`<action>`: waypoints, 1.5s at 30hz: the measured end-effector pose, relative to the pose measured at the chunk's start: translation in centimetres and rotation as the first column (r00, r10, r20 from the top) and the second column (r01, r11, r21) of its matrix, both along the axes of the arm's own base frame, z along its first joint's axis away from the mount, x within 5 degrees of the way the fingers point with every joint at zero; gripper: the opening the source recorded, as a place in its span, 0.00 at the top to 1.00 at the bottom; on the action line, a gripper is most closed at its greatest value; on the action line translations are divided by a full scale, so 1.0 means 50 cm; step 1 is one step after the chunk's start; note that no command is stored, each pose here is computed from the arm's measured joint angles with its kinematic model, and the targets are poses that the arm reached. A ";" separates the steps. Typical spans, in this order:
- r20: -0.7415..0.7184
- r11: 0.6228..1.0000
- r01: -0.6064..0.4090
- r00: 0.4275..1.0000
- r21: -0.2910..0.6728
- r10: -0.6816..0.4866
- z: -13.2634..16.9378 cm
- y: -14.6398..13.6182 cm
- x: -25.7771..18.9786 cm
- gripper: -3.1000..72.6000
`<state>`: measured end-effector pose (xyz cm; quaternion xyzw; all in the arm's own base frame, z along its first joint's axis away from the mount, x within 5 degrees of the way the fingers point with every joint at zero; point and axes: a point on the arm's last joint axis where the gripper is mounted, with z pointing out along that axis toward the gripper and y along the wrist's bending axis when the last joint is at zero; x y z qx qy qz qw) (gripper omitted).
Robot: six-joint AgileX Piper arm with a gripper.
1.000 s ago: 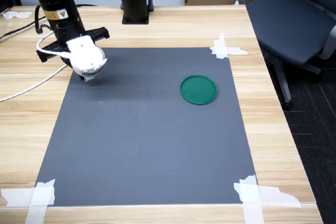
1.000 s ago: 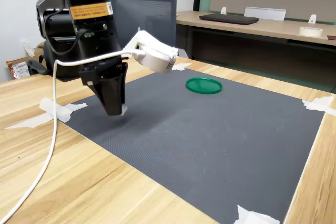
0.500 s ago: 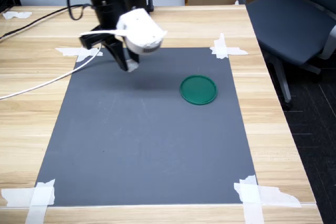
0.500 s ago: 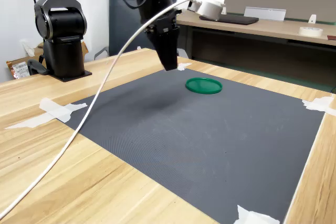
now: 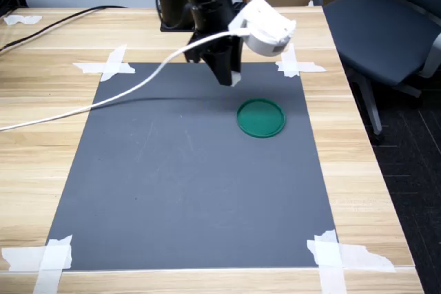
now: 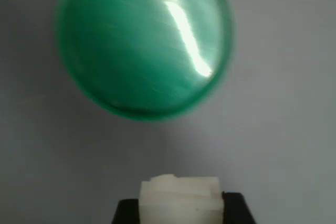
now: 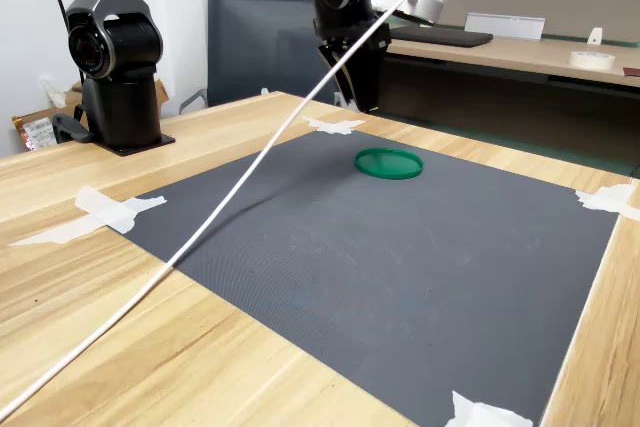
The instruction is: Grasp a white terminal and put it in the green lid.
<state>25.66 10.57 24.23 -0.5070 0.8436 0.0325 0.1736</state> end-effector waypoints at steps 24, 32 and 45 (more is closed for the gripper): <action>0.008 0.991 -0.109 0.994 -0.075 0.110 -0.110 0.084 0.037 0.62; -0.027 0.990 -0.116 0.993 -0.085 0.114 -0.132 0.086 0.040 0.60; 0.022 0.998 -0.062 0.998 -0.006 0.062 -0.125 0.098 0.049 0.36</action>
